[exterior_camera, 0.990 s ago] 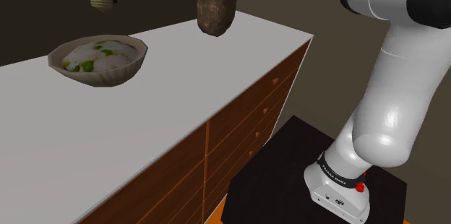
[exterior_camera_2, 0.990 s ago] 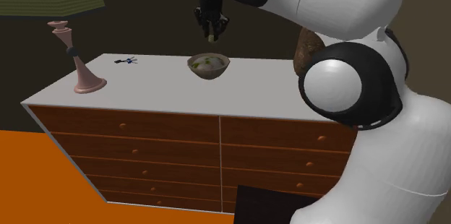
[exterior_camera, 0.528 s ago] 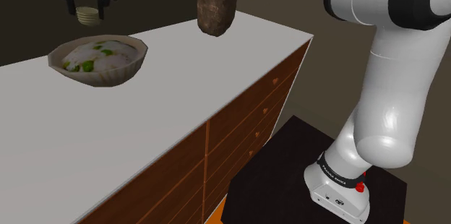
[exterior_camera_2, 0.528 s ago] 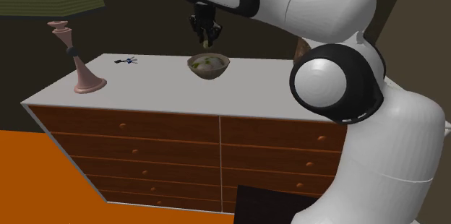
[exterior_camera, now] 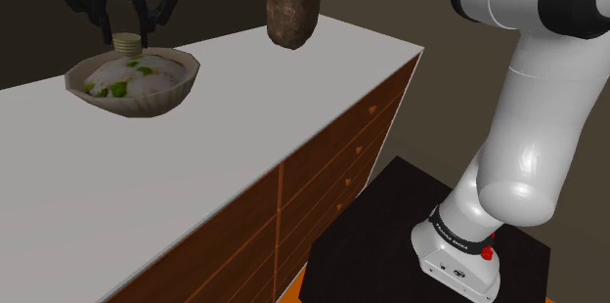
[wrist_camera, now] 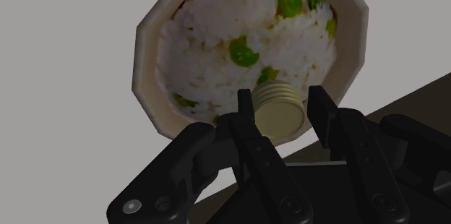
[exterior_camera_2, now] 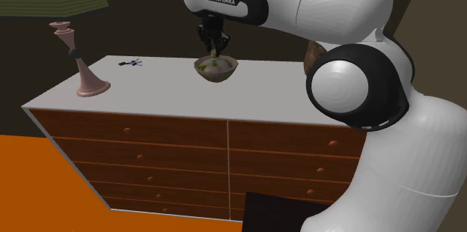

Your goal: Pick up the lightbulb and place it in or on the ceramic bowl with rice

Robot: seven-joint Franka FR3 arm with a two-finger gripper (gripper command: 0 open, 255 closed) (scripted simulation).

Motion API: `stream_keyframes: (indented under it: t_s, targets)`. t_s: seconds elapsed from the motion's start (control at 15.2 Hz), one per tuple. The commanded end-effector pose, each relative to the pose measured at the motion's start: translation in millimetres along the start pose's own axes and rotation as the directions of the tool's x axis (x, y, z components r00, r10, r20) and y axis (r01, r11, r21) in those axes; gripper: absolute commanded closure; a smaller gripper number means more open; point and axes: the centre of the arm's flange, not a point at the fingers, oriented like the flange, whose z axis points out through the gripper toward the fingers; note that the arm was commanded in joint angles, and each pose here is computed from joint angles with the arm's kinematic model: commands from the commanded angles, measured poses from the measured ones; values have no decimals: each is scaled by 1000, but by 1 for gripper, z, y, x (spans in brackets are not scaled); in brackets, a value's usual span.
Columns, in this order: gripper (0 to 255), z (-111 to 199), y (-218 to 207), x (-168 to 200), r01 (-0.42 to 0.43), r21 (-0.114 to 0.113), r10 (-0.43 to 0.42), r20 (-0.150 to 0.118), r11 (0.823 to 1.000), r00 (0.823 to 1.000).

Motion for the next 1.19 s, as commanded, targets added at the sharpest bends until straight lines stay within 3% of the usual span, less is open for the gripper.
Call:
stream_keyframes:
  t_s: [0.0, 0.26, 0.33, 0.66, 0.92, 1.12]
  targets:
    - [255, 1, 0, 0, 0, 0, 0, 0, 1000, 1000]
    - [255, 1, 0, 0, 0, 0, 0, 0, 1000, 1000]
    - [0, 1, 0, 0, 0, 0, 0, 0, 1000, 1000]
    - [0, 1, 0, 0, 0, 0, 0, 0, 1000, 1000]
    - [0, -49, 0, 0, 0, 0, 0, 0, 1000, 1000]
    - [0, -49, 0, 0, 0, 0, 0, 0, 1000, 1000]
